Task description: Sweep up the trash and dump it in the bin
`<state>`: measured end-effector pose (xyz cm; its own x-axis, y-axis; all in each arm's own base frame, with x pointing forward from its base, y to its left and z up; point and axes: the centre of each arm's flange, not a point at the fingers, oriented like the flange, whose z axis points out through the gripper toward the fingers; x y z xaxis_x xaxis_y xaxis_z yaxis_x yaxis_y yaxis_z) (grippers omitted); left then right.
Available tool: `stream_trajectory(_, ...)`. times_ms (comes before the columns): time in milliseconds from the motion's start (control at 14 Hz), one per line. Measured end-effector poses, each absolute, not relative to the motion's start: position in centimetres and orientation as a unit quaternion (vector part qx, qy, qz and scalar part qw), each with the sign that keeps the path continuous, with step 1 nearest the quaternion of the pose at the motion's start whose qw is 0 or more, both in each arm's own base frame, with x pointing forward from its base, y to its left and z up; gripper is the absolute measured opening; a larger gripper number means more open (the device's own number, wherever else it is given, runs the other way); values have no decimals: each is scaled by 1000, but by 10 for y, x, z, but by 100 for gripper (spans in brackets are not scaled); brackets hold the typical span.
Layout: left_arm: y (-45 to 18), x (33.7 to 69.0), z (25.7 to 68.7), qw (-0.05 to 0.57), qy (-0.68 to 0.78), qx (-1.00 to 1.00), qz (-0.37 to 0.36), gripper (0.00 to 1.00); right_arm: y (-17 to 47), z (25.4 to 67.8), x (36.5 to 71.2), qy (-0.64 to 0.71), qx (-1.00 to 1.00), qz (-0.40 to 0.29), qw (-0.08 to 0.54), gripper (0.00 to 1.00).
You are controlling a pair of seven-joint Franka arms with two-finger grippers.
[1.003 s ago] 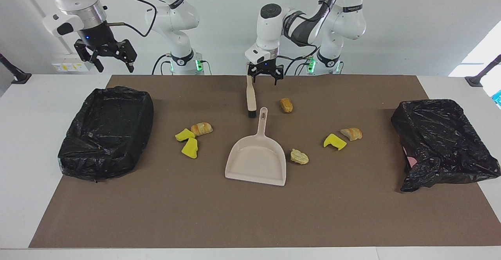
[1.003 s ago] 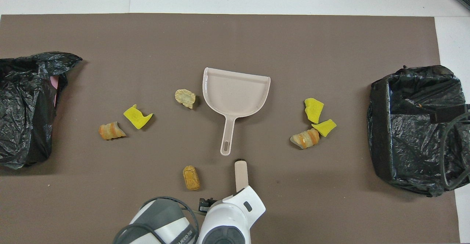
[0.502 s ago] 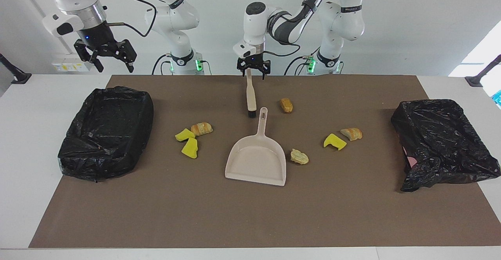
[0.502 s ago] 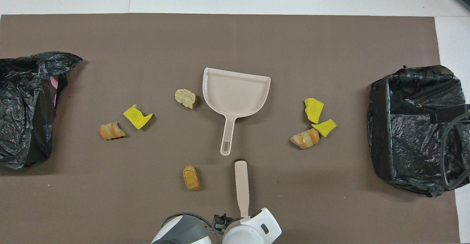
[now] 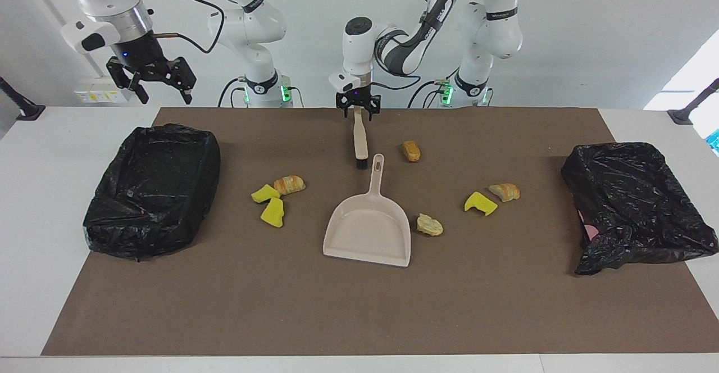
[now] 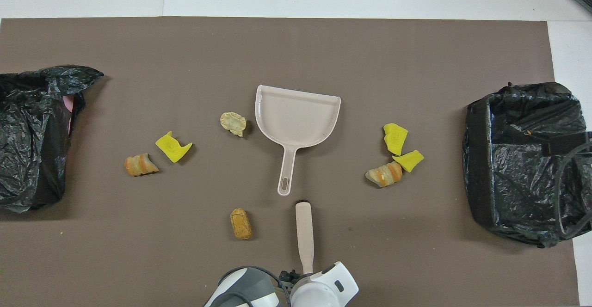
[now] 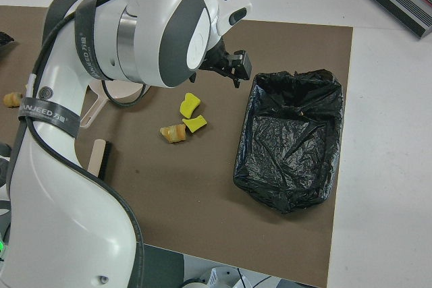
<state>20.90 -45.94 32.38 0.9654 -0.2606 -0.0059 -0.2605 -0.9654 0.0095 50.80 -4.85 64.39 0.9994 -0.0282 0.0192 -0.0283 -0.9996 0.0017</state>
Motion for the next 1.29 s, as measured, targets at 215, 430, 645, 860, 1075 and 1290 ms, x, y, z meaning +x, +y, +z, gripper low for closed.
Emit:
stream_trajectory(215,-460,210,329,5,-130,992,-3,47,-49,644,508,-14,1000,10,1,100)
stream_trajectory(430,-460,211,334,-1,-120,993,-7,39,-49,644,507,-14,1000,10,1,100)
stream_trajectory(645,-457,211,334,-15,-117,993,-16,27,-49,644,507,-14,1000,9,1,100)
stream_trajectory(860,-446,218,349,-39,-105,993,-31,27,-49,643,506,-14,1000,9,1,100)
stream_trajectory(1075,-426,230,389,-77,-82,992,-58,26,-49,643,506,-15,1000,9,0,100)
stream_trajectory(1290,-400,250,415,-121,-49,987,-93,26,-49,643,506,-15,1000,8,0,100)
